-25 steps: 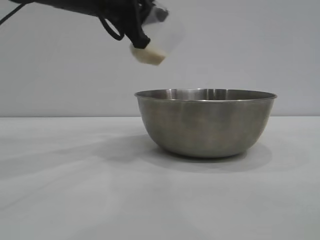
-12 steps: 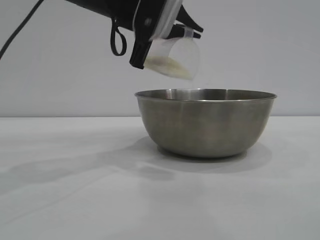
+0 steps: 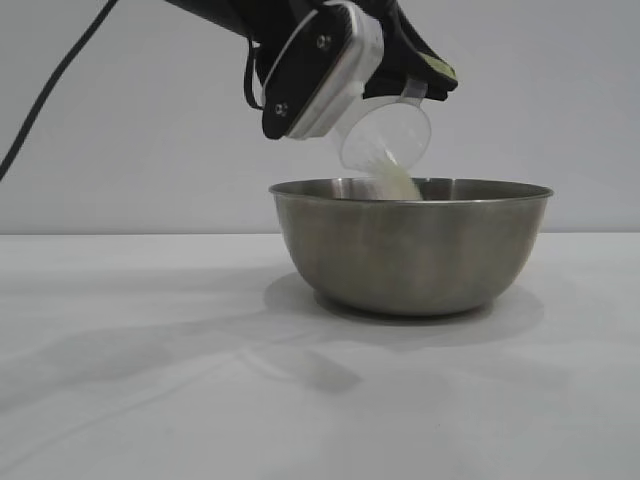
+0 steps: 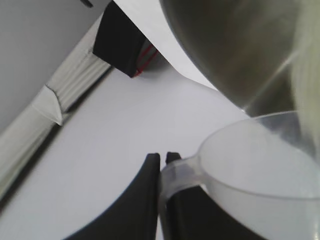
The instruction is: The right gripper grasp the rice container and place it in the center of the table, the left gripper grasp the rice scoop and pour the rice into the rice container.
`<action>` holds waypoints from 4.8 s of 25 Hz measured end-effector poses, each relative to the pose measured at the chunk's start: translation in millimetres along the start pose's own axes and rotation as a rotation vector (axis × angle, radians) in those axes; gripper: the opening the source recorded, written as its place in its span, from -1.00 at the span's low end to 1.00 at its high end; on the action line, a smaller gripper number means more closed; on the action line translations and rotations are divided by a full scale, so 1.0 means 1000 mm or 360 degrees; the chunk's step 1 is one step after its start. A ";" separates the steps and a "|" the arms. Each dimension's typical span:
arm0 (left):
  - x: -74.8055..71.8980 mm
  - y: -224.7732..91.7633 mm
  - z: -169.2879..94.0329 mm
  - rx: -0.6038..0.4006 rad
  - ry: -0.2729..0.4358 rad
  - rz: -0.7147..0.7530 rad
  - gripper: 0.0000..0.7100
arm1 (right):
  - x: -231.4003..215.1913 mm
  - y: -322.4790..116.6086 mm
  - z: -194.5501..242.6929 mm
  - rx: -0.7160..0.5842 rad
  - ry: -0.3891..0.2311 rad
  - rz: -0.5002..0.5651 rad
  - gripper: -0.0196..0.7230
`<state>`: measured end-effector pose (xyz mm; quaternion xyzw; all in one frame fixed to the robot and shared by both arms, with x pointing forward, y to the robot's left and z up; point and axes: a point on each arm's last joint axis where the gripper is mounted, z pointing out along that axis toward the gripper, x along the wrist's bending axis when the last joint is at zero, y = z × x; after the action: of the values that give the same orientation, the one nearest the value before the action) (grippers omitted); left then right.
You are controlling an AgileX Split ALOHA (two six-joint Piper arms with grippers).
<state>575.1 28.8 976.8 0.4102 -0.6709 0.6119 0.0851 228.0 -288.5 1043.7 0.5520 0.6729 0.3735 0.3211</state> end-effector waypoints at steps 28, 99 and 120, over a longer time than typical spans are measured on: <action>-0.112 0.007 -0.112 0.2183 0.0787 -0.3364 -1.00 | 0.000 0.000 0.000 0.0000 0.0000 0.0000 -0.80; -0.023 0.034 -0.225 0.1502 0.1171 -0.3530 -0.21 | 0.000 0.000 0.000 0.0000 0.0000 0.0000 -0.80; 0.076 0.051 -0.344 0.2032 0.1270 -0.3720 -0.25 | 0.000 0.000 0.000 0.0000 0.0000 0.0000 -0.80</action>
<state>359.7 296.9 1066.6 0.4942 0.5192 0.4585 0.5254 228.0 -288.5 1043.7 0.5520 0.6729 0.3735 0.3211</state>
